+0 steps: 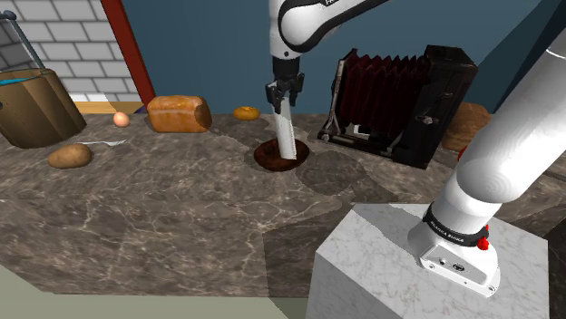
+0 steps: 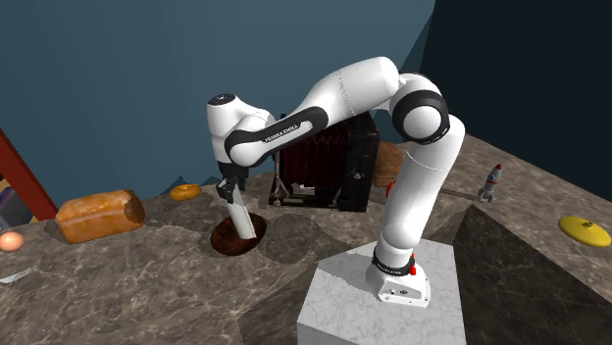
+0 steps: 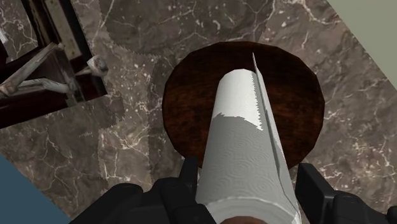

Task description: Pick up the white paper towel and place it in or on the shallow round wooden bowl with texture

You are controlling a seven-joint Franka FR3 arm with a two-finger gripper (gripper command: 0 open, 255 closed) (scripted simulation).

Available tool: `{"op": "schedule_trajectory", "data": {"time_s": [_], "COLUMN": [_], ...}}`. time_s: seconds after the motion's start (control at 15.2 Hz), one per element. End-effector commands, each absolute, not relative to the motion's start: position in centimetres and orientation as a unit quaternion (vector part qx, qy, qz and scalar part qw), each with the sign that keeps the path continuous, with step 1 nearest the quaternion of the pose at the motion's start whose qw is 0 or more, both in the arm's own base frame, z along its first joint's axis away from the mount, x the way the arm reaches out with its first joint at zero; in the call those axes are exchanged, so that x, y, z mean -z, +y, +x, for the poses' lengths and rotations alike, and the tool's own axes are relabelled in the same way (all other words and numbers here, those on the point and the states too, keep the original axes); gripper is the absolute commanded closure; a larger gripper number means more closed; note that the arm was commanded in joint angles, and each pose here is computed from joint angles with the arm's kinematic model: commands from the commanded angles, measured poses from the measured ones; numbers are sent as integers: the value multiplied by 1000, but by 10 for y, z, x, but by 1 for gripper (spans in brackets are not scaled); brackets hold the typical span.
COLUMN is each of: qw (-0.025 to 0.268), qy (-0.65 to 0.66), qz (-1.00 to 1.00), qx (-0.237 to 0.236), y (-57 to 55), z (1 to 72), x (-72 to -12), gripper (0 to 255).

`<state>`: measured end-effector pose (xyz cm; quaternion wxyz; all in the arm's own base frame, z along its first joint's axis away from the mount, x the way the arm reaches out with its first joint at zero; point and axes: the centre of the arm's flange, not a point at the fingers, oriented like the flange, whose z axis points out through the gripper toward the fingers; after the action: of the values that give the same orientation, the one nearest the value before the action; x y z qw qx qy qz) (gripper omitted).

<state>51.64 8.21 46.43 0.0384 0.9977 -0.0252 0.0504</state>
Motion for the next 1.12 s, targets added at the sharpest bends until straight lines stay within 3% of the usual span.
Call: {"op": "schedule_trajectory", "data": {"time_s": [0.0, 0.2, 0.26, 0.59, 0.86, 1.06], "qw": [38, 38, 38, 38, 38, 38], "qy": [-25, -25, -25, -25, -25, -25], "qz": [998, 998, 998, 998, 998, 998], "qx": [-51, -51, -51, -51, -51, -51], "y": [82, 82, 82, 82, 86, 86], "z": [517, 517, 517, 517, 512, 512], "x": [-464, -464, -464, -464, -514, -514], "gripper": [255, 255, 0, 0, 0, 0]}}
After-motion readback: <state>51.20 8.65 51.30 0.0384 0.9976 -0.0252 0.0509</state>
